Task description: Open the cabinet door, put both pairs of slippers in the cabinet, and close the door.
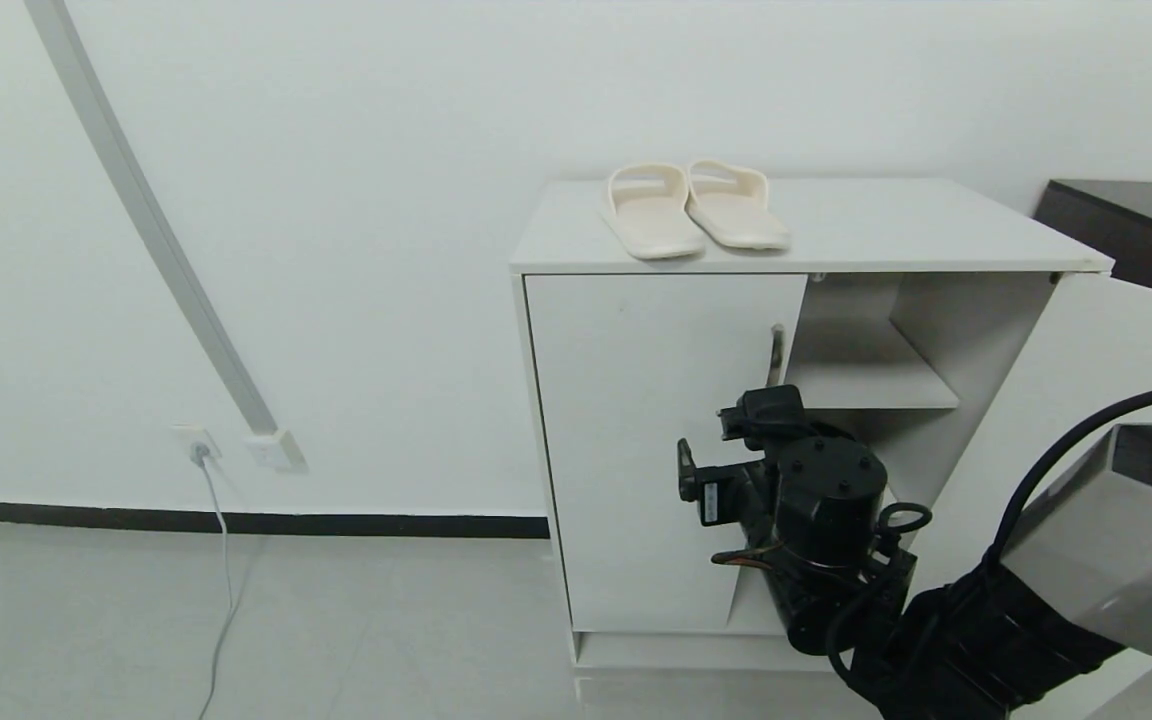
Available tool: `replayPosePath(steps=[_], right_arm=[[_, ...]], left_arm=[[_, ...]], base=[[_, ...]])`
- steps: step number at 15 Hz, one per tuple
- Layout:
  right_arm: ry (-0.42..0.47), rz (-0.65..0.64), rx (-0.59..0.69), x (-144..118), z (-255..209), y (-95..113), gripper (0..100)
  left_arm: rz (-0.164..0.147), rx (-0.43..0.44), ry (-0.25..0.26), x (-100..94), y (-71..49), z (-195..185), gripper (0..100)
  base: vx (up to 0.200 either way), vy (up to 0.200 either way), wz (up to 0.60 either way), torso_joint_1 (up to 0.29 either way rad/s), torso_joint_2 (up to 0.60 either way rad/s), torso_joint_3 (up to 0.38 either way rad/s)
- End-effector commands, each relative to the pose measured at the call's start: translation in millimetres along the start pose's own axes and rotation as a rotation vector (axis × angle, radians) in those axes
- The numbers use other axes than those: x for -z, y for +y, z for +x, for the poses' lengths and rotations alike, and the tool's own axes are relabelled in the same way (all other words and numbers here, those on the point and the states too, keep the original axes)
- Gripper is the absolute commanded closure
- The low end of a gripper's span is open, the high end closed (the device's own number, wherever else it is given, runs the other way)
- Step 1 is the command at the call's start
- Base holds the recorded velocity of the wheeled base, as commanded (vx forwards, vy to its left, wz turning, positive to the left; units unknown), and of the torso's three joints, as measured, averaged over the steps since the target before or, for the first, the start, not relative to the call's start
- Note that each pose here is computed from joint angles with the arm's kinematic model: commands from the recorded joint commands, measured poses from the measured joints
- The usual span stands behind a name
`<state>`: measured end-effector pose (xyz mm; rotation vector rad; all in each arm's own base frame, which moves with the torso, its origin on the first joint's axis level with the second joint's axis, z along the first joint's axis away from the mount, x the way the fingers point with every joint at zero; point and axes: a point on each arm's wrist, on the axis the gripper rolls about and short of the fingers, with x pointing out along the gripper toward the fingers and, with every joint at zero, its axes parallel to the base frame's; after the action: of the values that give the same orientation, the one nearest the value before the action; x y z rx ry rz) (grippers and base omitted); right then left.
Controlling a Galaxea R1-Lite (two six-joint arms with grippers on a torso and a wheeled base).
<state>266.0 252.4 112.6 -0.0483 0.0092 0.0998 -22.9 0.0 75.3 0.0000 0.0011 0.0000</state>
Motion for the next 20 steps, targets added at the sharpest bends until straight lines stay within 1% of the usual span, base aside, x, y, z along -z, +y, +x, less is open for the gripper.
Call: replayPosePath(steps=[1,8,15,18,20], right_arm=[[0.001,-0.001,0.001,1.0,0.6,0.2,0],[0.005,-0.004,0.001,2.0,0.1,-0.2,0],[0.006,-0.005,-0.005,2.3,-0.7,0.6,0],[0.004,-0.003,-0.014,2.3,-1.2,-1.0,0],[0.006,-0.003,-0.042,3.2,-1.4,-1.2,0]], left_arm=[[0.0,0.0,0.0,-0.1,0.0,0.1,100],[0.0,0.0,0.0,-0.1,0.0,0.1,100],[-0.002,0.0,0.0,-0.1,0.0,0.1,100],[0.0,0.0,0.0,-0.1,0.0,0.1,100],[0.0,0.0,0.0,-0.1,0.0,0.1,100]], base=[[0.0,0.0,0.0,0.163,-0.47,-0.32],[0.0,0.0,0.0,0.182,-0.5,-0.317],[0.0,0.0,0.0,0.228,-0.55,-0.318],[0.0,0.0,0.0,0.258,-0.6,-0.342],[0.0,0.0,0.0,0.205,-0.48,-0.251]])
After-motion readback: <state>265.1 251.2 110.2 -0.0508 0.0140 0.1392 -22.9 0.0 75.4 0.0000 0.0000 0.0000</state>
